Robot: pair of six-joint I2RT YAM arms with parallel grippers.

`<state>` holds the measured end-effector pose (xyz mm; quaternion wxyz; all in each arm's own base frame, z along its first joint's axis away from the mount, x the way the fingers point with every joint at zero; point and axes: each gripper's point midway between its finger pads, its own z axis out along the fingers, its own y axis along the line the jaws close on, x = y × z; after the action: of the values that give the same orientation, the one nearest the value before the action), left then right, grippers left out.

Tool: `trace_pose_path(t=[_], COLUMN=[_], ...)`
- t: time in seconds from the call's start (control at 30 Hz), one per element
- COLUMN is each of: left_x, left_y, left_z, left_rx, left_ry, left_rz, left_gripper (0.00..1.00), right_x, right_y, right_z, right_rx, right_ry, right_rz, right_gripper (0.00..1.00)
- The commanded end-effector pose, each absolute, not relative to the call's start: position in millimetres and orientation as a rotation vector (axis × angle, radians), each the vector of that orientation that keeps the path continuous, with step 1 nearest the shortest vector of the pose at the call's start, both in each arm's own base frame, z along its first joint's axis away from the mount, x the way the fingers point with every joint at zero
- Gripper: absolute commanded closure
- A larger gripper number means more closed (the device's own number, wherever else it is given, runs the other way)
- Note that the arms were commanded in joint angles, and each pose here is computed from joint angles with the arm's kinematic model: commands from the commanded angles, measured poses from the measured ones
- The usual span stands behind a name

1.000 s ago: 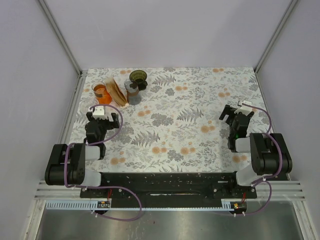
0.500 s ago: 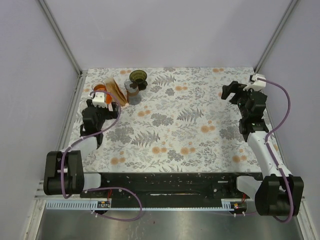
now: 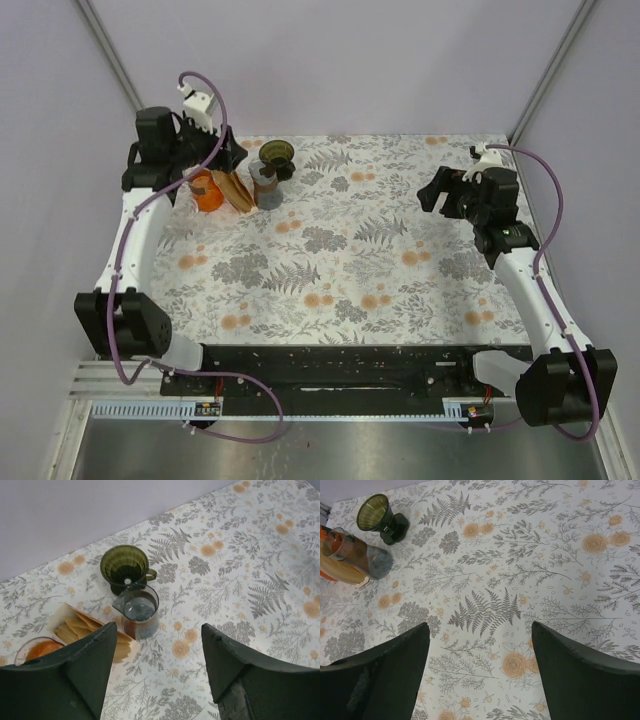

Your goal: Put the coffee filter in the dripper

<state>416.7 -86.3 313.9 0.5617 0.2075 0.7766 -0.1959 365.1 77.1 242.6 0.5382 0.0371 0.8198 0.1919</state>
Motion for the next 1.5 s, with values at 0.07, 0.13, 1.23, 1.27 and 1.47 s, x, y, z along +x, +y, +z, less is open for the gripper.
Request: trace_pose_path(t=[0.07,0.13,1.23,1.27,1.47], left_x=[446.7,461.1,554.3,551.6,523.9], left_y=[-83.4,-84.3,-87.5,-89.5,-106.2], left_z=[272.8,259.5,145.9,146.2,142.1], left_rx=[0.430,0.402,0.288,0.296,0.371], left_ry=[2.129,2.184,2.393,2.394,2.426], left_rz=[-0.461,-0.436,-0.255,-0.271,-0.392], left_gripper=[0.32,0.32,0.75,0.79,1.00], right_x=[368.8,371.1,385.1,385.0,383.4], right_y=[93.2,93.8,89.5,89.2,89.6], right_z=[265.4,264.7,232.2,232.7,233.3], right_rx=[-0.008,-0.020,-0.049,-0.049,-0.051], right_ry=[1.966,1.973,2.036,2.034,2.036], right_rz=[0.494,0.490,0.434,0.432,0.435], right_gripper=[0.10,0.10,0.08,0.08,0.08])
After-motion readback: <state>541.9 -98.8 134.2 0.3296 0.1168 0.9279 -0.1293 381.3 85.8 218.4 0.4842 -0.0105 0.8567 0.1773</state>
